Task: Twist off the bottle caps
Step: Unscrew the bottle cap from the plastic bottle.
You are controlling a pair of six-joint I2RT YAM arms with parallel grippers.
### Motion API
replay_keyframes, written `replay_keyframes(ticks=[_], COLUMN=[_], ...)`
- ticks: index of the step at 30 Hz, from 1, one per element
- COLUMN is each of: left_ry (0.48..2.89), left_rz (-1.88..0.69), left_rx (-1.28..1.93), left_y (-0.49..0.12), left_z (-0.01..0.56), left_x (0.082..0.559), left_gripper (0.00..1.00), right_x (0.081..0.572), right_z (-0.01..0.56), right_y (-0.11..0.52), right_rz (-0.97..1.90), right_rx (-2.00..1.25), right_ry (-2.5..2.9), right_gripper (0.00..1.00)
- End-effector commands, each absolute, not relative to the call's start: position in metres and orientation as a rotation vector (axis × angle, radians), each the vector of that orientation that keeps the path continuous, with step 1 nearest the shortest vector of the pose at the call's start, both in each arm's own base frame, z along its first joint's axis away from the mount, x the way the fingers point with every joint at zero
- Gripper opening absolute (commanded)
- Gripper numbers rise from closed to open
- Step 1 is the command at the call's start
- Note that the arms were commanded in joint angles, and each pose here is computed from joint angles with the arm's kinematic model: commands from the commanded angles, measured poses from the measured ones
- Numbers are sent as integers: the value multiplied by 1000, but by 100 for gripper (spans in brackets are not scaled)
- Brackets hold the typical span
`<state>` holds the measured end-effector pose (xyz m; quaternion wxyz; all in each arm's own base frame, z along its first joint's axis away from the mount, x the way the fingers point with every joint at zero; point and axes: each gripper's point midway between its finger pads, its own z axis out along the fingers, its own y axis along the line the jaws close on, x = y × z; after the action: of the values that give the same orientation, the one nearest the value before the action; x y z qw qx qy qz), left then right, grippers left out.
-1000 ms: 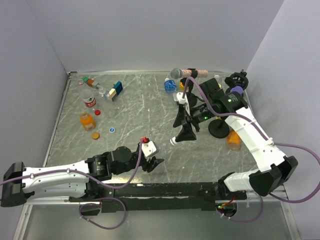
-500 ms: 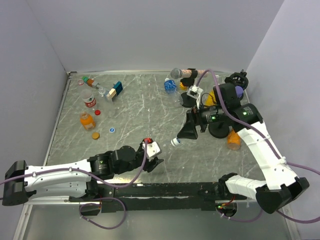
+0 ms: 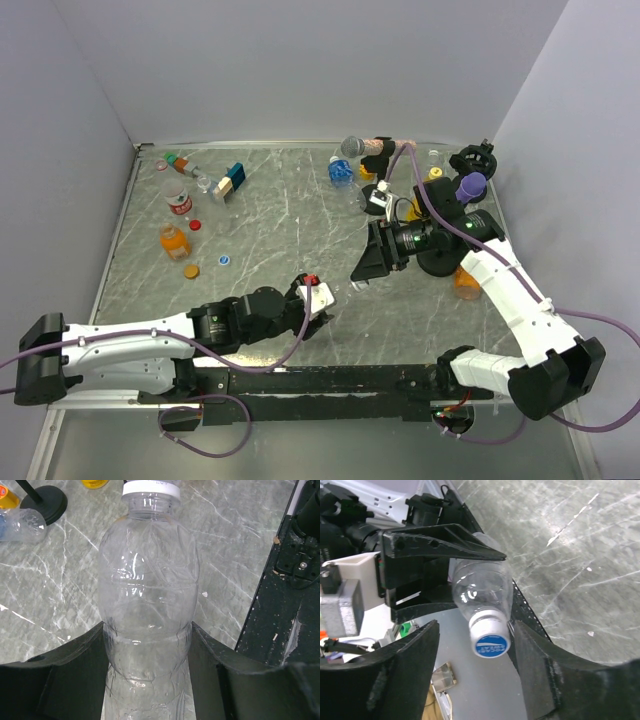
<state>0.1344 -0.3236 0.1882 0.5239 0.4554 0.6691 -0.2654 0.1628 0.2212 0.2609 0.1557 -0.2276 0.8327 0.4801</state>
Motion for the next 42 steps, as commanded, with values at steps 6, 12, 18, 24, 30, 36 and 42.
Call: replay_keyframes(ticks=[6,12,18,24,30,36,42], left_ry=[1544,1546,1543,1548,1533,1515,1512], left_rz=[-645,-639,-635,-634,-678,-786,-788], left_rx=[1024,997,978,982,1014,1053,1049], left_y=[-332,-327,-322,-323,-325,-328,-321], left_z=[219,221,223,220,215,212,213], left_x=[142,143,144,144,137,121,120], left_gripper=[1,1,1,1,1,1,1], right_x=[159,162,163,164,152,132,140], right_z=[262,257,255,262,290,297,286], right_y=[223,221,221,224,228,233,234], right_rz=[1411,1379,1377,1397,1467,1355,1120], right_rx=[-660,-657,-659,-695,-1065,-1566,-1756], right_ry=[2379,2410,2412,2378,2059,1628,1295], right_gripper=[61,61,59,29,16,14,19])
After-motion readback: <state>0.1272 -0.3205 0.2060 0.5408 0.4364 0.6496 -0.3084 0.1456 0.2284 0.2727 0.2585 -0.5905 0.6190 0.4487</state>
